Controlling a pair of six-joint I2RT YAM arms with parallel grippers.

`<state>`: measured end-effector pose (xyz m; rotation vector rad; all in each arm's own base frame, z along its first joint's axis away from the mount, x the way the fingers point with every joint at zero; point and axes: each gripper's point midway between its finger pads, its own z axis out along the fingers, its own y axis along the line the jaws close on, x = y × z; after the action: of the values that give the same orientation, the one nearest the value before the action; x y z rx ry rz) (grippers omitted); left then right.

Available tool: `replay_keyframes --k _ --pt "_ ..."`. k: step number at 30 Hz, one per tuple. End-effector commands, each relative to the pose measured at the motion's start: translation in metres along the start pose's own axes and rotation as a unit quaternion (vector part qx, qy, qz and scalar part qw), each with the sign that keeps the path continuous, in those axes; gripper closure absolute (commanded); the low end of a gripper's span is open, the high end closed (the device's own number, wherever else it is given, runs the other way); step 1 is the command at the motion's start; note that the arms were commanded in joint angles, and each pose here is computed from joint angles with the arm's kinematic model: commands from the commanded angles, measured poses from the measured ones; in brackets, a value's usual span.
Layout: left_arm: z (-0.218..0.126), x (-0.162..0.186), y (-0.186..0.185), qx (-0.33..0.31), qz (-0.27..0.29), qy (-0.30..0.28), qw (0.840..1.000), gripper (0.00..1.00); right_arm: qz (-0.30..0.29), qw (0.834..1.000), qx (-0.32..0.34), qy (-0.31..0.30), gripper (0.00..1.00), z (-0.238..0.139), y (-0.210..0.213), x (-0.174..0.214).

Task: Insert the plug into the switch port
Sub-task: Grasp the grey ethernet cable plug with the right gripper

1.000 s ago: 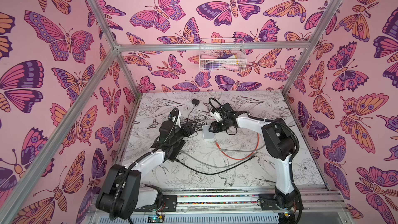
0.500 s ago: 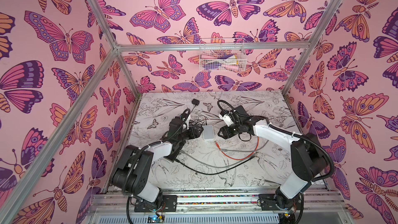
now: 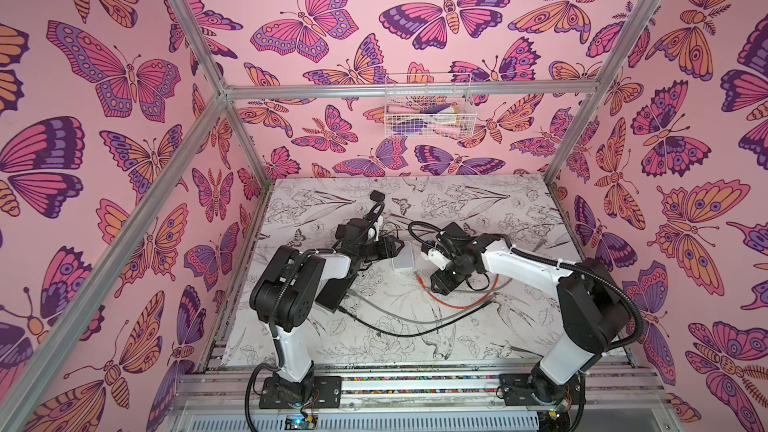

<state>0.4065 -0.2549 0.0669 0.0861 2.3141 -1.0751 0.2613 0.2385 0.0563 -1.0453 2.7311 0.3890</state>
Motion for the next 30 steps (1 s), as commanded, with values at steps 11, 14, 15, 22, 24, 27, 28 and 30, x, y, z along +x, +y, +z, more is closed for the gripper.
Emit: replay_keyframes --k 11,14,15,22,24,27,28,30 --pt "0.020 -0.024 -0.025 0.043 0.029 0.007 0.999 0.32 -0.029 0.997 0.041 0.064 0.50 0.028 -0.014 0.022" --pt "0.012 -0.029 -0.030 0.045 0.032 0.000 0.998 0.32 -0.029 0.996 0.038 0.073 0.53 0.033 -0.014 0.023" --pt "0.007 -0.031 -0.032 0.043 0.034 -0.005 0.998 0.33 -0.029 0.996 0.035 0.075 0.55 0.034 -0.014 0.024" --pt "-0.057 -0.049 -0.056 0.032 0.068 -0.065 0.995 0.32 -0.030 0.996 0.064 0.053 0.89 0.026 -0.021 0.015" --pt "-0.075 -0.050 -0.066 0.030 0.082 -0.077 0.993 0.32 -0.034 0.995 0.094 0.023 0.96 0.013 -0.028 0.004" --pt "-0.099 -0.050 -0.080 0.033 0.098 -0.092 0.990 0.32 -0.044 0.990 0.133 -0.031 1.00 -0.015 -0.033 -0.012" --pt "-0.106 -0.049 -0.084 0.033 0.102 -0.097 0.990 0.31 -0.047 0.988 0.141 -0.050 1.00 -0.027 -0.034 -0.017" --pt "-0.117 -0.048 -0.091 0.038 0.108 -0.104 0.988 0.31 -0.052 0.981 0.166 -0.084 1.00 -0.051 -0.037 -0.026"
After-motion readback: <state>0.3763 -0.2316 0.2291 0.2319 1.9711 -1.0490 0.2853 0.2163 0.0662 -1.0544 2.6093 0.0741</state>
